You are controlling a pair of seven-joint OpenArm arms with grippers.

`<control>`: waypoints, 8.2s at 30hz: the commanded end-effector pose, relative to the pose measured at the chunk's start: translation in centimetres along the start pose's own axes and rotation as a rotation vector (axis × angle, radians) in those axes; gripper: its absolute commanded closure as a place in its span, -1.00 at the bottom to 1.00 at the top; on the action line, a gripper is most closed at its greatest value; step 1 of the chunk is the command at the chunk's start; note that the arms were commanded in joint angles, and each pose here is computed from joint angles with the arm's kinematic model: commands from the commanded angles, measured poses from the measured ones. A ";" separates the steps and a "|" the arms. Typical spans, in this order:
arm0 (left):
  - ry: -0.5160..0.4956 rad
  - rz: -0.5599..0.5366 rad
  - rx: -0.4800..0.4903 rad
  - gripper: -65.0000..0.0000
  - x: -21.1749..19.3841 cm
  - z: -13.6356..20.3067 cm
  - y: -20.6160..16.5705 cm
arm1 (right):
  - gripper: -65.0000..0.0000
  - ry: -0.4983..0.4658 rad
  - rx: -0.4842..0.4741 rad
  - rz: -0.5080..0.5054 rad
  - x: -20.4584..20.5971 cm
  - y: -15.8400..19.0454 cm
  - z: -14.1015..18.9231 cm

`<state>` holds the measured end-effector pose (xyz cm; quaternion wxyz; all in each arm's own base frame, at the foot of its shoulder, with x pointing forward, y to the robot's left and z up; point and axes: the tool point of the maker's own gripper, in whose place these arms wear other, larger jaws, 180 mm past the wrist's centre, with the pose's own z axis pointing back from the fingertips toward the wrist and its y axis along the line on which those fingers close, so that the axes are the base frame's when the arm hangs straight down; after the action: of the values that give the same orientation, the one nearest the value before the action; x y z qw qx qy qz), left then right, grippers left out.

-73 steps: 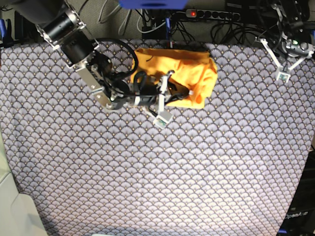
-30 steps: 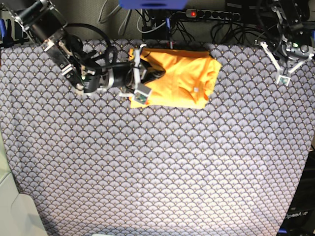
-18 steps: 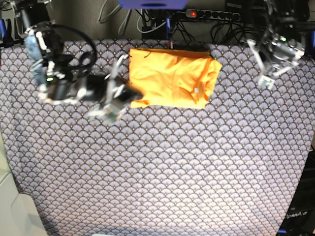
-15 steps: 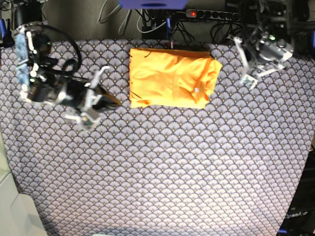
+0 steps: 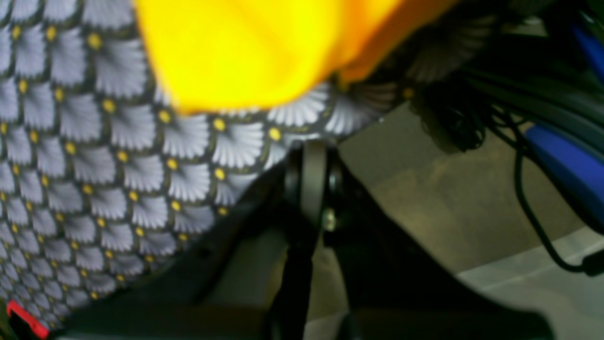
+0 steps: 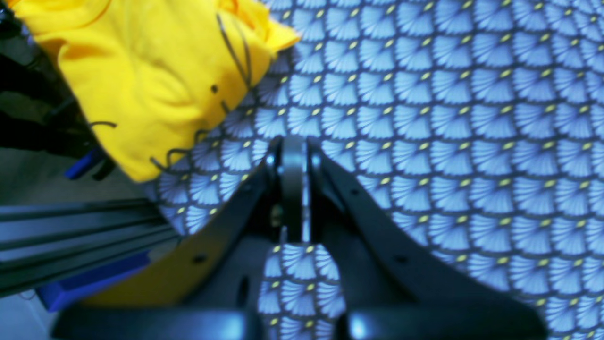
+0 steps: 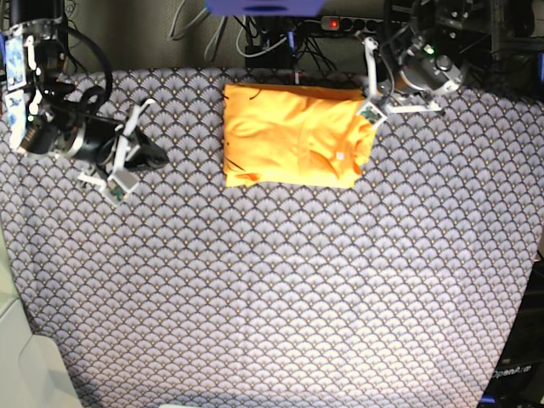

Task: Fold the T-shirt properly
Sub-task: 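Release the bundle and move both grippers to its sides, then grasp the bundle's sides with both grippers and rotate it upright, then lower the rotated bundle and open both grippers, then press and tuck the bundle's loose end with the right gripper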

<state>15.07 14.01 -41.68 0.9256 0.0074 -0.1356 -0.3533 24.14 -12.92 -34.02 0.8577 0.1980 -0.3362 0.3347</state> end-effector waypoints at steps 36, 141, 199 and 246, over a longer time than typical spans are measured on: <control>-0.160 0.134 -0.088 1.00 7.0 -2.5 -1.7 | 1.00 -0.002 0.045 -0.034 -1.3 2.0 0.1; -0.458 0.672 -0.111 1.00 12.7 -3.0 5.9 | 1.00 0.059 0.015 0.067 -0.7 -0.5 -4.7; -0.181 0.797 0.216 1.00 -6.5 2.1 9.7 | 1.00 -0.106 0.182 0.260 14.2 4.2 -11.9; -0.175 0.786 0.231 1.00 -6.5 2.4 10.6 | 0.99 -0.152 0.213 0.017 13.3 -1.2 -20.2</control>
<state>16.36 26.02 -40.51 0.9709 0.0218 -0.2335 0.0486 39.61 3.31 -40.85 0.8134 0.3108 -0.3386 0.3566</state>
